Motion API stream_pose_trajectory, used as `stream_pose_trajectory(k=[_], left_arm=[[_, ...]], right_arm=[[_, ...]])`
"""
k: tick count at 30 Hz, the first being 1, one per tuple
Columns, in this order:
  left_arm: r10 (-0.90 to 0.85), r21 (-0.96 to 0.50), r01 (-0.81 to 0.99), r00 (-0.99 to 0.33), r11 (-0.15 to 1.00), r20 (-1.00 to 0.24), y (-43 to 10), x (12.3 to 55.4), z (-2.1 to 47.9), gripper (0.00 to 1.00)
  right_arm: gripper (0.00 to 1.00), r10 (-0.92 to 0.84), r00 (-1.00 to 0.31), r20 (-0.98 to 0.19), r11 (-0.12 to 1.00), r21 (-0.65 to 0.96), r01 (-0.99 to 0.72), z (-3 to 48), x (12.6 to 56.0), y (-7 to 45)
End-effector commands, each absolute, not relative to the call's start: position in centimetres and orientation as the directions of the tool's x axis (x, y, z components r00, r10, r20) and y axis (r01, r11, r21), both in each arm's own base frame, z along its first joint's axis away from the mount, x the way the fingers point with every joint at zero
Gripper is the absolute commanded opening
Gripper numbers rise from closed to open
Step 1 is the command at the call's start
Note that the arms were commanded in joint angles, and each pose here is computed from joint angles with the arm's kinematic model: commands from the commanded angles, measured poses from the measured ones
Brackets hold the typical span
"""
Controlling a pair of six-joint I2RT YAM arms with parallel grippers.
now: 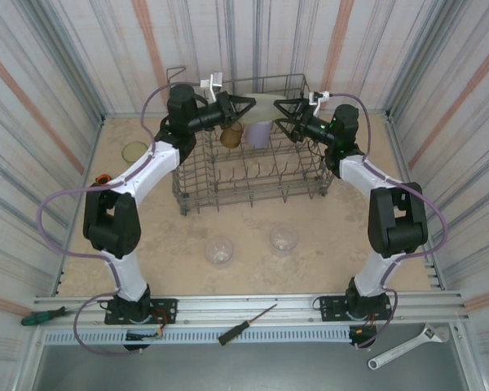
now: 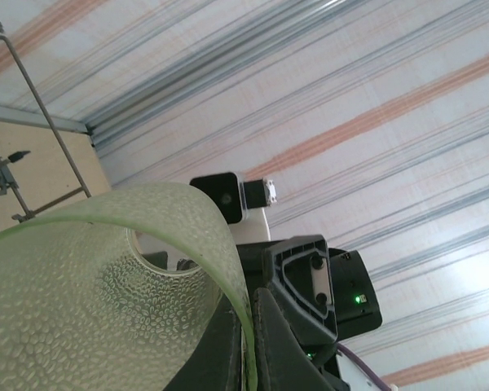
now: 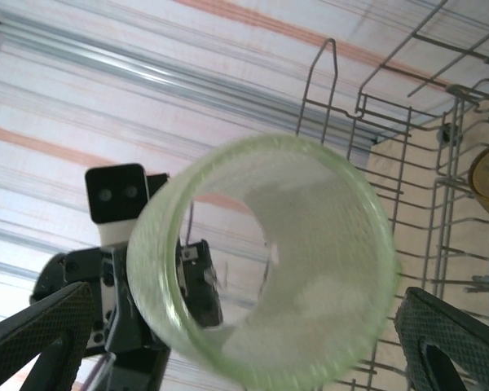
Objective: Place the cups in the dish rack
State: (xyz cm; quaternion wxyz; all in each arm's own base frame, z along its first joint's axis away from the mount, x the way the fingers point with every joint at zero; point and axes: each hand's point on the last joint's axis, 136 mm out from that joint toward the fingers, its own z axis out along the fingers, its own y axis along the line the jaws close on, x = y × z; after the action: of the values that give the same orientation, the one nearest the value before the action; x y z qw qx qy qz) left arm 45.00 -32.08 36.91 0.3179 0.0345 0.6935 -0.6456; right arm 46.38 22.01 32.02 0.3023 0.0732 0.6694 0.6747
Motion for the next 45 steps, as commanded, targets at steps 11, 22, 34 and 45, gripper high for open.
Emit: stream_pose_trajectory(k=[11, 22, 34, 45], left_arm=[[-0.330, -0.870, 0.474, -0.806, 0.137, -0.491, -33.0, 44.8, 35.6, 0.00], [-0.326, -0.881, 0.452, -0.819, 0.141, -0.472, -33.3, 45.1, 35.0, 0.21], [-0.328, -0.850, 0.453, -0.787, 0.269, -0.523, -31.4, 43.2, 35.2, 0.89], [-0.325, -0.809, 0.357, -0.781, 0.467, -0.533, -27.1, 38.6, 33.9, 0.99]], right_arm=[[0.78, 0.516, -0.811, -0.276, -0.067, 0.931, -0.360, 33.8, 47.0, 22.7], [0.47, 0.511, -0.790, -0.339, 0.031, 0.926, -0.377, 33.7, 46.0, 23.1], [0.43, 0.526, -0.759, -0.384, 0.113, 0.916, -0.385, 34.1, 45.6, 20.9], [0.45, 0.519, -0.684, -0.512, 0.317, 0.859, -0.403, 34.6, 45.8, 17.7]])
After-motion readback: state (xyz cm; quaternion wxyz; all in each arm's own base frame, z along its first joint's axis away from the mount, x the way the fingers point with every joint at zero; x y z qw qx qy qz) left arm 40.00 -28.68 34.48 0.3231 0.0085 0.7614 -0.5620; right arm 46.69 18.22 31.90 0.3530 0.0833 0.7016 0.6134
